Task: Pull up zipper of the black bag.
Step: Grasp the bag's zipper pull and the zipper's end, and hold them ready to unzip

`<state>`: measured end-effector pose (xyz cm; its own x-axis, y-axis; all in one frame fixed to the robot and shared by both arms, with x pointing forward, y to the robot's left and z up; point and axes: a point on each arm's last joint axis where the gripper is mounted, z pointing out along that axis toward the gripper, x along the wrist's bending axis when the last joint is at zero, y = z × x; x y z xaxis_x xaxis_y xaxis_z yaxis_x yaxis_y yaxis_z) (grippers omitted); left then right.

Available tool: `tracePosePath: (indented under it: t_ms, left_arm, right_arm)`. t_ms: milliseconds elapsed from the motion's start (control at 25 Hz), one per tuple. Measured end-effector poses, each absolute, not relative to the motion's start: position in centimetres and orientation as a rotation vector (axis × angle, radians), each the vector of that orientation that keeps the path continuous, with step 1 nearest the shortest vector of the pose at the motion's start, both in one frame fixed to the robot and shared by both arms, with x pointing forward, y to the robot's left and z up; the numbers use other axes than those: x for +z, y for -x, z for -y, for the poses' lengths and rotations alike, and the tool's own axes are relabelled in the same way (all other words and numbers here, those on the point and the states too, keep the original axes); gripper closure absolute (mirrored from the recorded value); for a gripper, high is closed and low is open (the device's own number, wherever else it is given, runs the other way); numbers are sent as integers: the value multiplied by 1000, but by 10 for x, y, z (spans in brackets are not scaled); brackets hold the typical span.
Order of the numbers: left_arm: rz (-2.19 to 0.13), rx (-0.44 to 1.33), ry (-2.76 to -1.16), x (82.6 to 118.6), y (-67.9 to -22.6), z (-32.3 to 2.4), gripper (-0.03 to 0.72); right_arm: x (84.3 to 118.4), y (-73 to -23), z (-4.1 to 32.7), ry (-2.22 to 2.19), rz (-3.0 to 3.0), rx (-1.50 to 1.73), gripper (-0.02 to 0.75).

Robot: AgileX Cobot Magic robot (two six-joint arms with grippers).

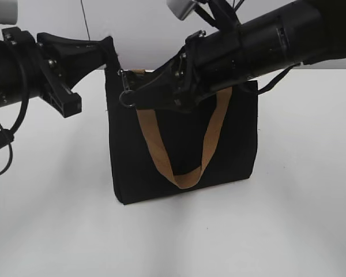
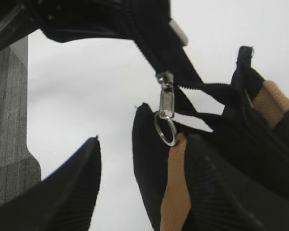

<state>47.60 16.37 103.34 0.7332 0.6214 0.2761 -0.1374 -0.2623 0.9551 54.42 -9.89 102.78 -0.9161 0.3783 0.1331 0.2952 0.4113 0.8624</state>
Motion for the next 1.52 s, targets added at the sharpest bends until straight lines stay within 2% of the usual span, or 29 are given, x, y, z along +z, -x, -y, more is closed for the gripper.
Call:
tracePosePath:
  t_ms: [600, 880, 1240, 1520]
  left_arm:
    - [-385, 753, -1660, 1036, -476, -163, 697]
    - [-385, 753, -1660, 1036, -476, -163, 697]
    - [-388, 754, -1665, 1036, -476, -163, 697]
    - [-390, 752, -1665, 1036, -476, -163, 697]
  right_arm:
    - [1004, -562, 91, -681, -2604, 1528, 321]
    - [1004, -564, 89, -728, -2574, 1583, 370]
    - [1004, -564, 89, -729, -2575, 1594, 474]
    - [1004, -564, 88, -726, -2575, 1593, 485]
